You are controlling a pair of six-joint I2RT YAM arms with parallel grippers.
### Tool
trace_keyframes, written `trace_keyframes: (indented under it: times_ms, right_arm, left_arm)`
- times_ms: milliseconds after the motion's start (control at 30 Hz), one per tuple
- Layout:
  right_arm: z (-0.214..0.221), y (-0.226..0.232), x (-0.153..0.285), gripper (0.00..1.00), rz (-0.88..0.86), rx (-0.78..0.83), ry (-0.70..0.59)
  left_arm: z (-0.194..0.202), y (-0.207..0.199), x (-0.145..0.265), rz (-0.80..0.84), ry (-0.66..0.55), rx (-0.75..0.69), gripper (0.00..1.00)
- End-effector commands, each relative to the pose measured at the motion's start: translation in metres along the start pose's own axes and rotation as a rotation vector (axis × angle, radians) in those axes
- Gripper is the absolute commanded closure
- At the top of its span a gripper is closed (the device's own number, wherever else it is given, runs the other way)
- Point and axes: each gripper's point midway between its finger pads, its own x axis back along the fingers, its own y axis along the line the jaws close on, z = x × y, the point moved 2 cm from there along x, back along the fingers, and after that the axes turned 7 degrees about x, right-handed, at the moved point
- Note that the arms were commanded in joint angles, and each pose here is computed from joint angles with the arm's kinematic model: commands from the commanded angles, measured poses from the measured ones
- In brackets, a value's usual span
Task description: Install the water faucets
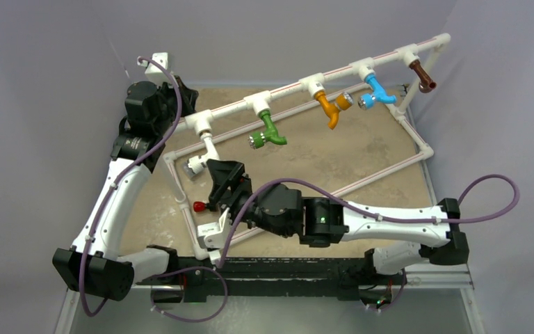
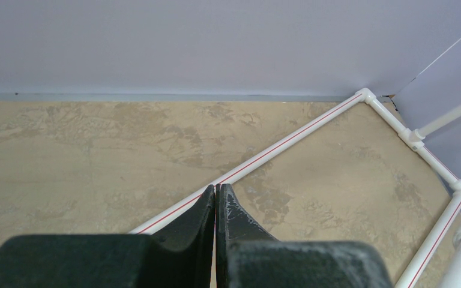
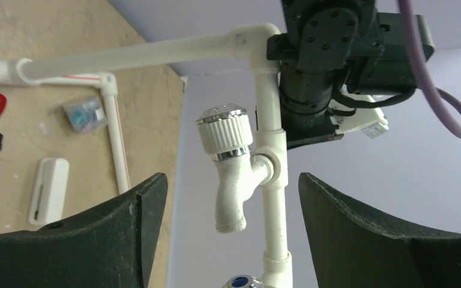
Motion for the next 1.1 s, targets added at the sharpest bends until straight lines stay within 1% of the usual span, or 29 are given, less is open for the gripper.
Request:
trace_keyframes:
  times_ms: [0, 100, 233, 500, 633, 800, 900, 1000, 1067]
  right_arm:
    - [0.019, -0.018, -0.002, 0.20, 0.096, 0.156, 0.161]
    - [0.029, -0.013, -0.006, 0.21, 0.125, 0.206, 0.252]
    - [0.030, -0.013, -0.013, 0.22, 0.154, 0.259, 0.273]
    - [0.035, -0.020, -0.028, 0.25, 0.208, 0.275, 0.320]
    - [0.041, -0.022, -0.033, 0.29, 0.230, 0.263, 0.340]
    - [0.046, -0.022, -0.039, 0.41, 0.248, 0.249, 0.353]
    - [0.048, -0.023, -0.042, 0.52, 0.261, 0.230, 0.363]
    - [0.050, -0.021, -0.044, 0.67, 0.270, 0.214, 0.370]
    - [0.051, -0.022, -0.045, 0.84, 0.285, 0.193, 0.373]
  left_arm:
    - [0.064, 0.027, 0.000, -0.085, 0.232, 0.026, 1.00]
    - [0.065, 0.027, 0.000, -0.085, 0.233, 0.027, 1.00]
    - [0.064, 0.027, 0.000, -0.084, 0.232, 0.027, 1.00]
    - [0.065, 0.027, -0.001, -0.079, 0.236, 0.030, 1.00]
    - [0.065, 0.026, 0.000, -0.077, 0.235, 0.030, 1.00]
    - [0.065, 0.026, 0.000, -0.075, 0.236, 0.030, 1.00]
    - [0.066, 0.025, -0.001, -0.073, 0.239, 0.032, 1.00]
    - [0.066, 0.026, -0.001, -0.073, 0.238, 0.032, 1.00]
    - [0.066, 0.026, -0.001, -0.074, 0.241, 0.032, 1.00]
